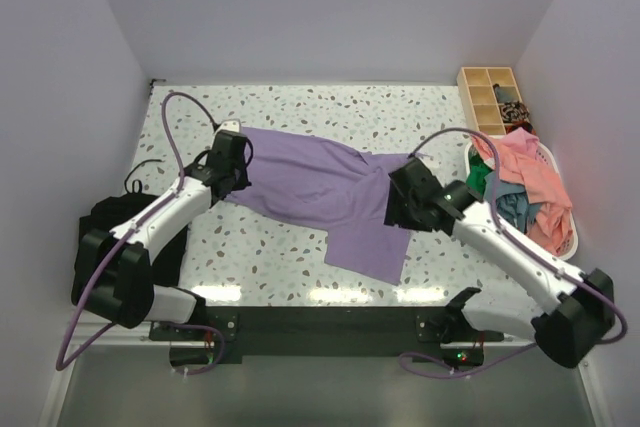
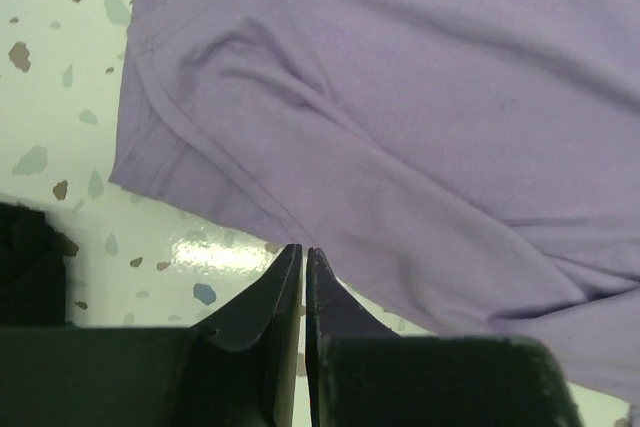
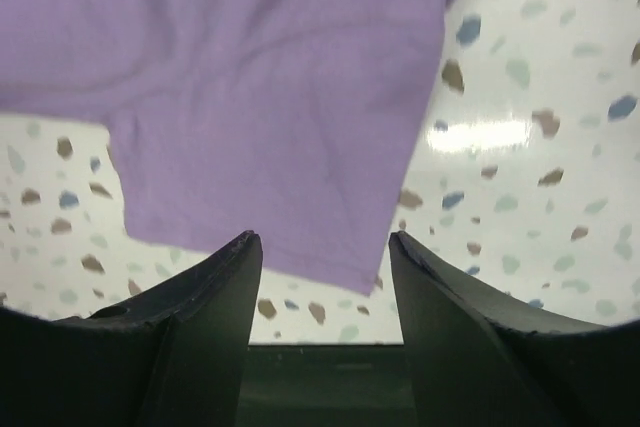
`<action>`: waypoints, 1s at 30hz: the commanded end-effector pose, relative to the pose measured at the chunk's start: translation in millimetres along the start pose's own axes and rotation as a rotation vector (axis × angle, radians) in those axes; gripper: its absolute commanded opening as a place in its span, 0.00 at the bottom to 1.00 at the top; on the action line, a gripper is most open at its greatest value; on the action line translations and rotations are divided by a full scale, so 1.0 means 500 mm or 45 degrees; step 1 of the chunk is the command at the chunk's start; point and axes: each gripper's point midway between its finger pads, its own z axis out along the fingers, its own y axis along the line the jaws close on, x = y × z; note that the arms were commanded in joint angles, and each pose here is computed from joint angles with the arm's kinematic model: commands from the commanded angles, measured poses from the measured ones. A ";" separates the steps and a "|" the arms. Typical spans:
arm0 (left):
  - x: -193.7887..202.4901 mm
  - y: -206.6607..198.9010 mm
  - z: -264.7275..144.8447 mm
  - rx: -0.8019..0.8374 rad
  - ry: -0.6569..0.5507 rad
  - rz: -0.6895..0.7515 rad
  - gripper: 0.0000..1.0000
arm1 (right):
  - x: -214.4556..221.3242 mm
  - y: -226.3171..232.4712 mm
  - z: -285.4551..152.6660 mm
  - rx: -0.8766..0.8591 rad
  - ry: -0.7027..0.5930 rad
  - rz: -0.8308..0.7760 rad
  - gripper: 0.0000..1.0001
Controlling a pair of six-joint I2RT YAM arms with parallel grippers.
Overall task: Fold and stack the t-shirts
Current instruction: Flatten out the tshirt
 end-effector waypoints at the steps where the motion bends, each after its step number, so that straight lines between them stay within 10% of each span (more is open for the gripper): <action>1: -0.155 -0.065 -0.032 0.172 -0.256 -0.081 0.11 | -0.178 0.042 0.063 0.095 -0.226 -0.056 0.58; 10: -0.254 -0.209 0.094 0.350 -0.190 -0.050 0.12 | -0.271 0.136 0.194 -0.010 -0.140 -0.147 0.53; 30: 0.033 -0.174 0.136 0.310 0.107 -0.014 0.10 | 0.159 0.022 0.238 0.047 0.459 -0.183 0.50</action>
